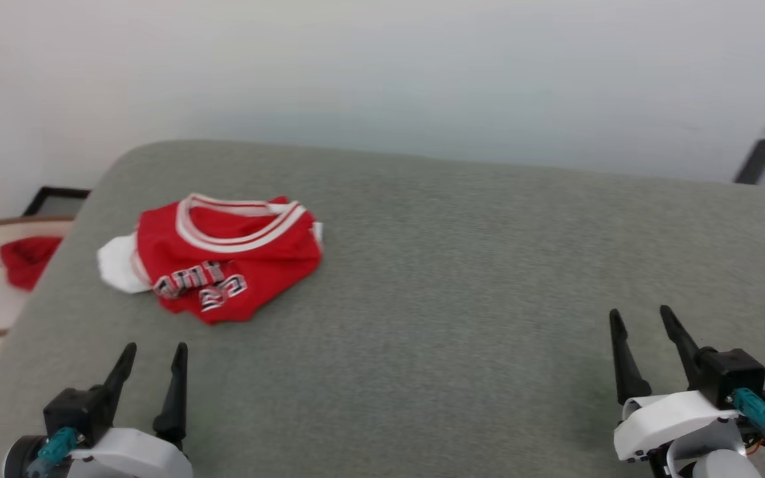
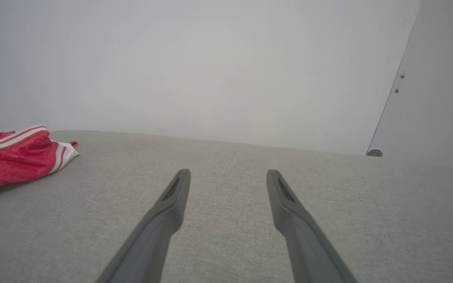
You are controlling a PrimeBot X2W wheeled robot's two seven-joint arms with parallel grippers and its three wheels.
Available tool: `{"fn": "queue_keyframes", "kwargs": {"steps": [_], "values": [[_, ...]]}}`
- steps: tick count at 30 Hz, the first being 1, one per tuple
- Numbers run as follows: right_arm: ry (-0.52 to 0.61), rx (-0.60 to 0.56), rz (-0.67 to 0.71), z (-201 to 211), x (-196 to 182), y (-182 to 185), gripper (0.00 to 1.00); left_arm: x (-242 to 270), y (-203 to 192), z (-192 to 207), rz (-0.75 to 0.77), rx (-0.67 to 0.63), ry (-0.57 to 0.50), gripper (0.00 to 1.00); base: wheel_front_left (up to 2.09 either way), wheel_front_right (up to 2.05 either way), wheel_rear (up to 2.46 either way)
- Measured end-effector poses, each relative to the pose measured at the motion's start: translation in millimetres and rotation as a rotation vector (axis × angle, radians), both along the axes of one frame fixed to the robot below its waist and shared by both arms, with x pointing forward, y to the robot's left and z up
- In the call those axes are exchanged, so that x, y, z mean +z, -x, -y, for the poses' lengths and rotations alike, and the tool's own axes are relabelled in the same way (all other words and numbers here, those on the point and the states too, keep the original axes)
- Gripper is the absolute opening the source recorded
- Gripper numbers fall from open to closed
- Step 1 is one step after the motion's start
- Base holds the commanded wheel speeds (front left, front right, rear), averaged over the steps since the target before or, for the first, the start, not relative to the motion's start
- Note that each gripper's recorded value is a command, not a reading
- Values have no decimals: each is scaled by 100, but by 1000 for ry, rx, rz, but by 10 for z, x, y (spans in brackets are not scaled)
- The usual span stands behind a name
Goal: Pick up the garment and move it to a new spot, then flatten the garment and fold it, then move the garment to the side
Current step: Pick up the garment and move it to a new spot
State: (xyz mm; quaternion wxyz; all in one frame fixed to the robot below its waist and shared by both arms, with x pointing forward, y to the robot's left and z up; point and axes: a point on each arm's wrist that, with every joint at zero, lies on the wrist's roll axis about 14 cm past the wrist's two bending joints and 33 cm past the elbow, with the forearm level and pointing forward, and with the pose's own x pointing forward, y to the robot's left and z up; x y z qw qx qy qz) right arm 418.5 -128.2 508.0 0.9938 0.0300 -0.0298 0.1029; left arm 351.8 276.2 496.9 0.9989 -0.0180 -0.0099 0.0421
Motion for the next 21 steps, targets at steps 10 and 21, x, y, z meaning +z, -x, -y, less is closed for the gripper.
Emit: {"fn": "queue_keyframes", "kwargs": {"steps": [10,21], "values": [[1,248,-21,-920,-57,-82,100,-68,609,-551,-13,221,9,100,0,0,0],[6,592,-1,-2180,37,24,100,-105,1509,-1105,8,537,67,100,0,0,0]]}}
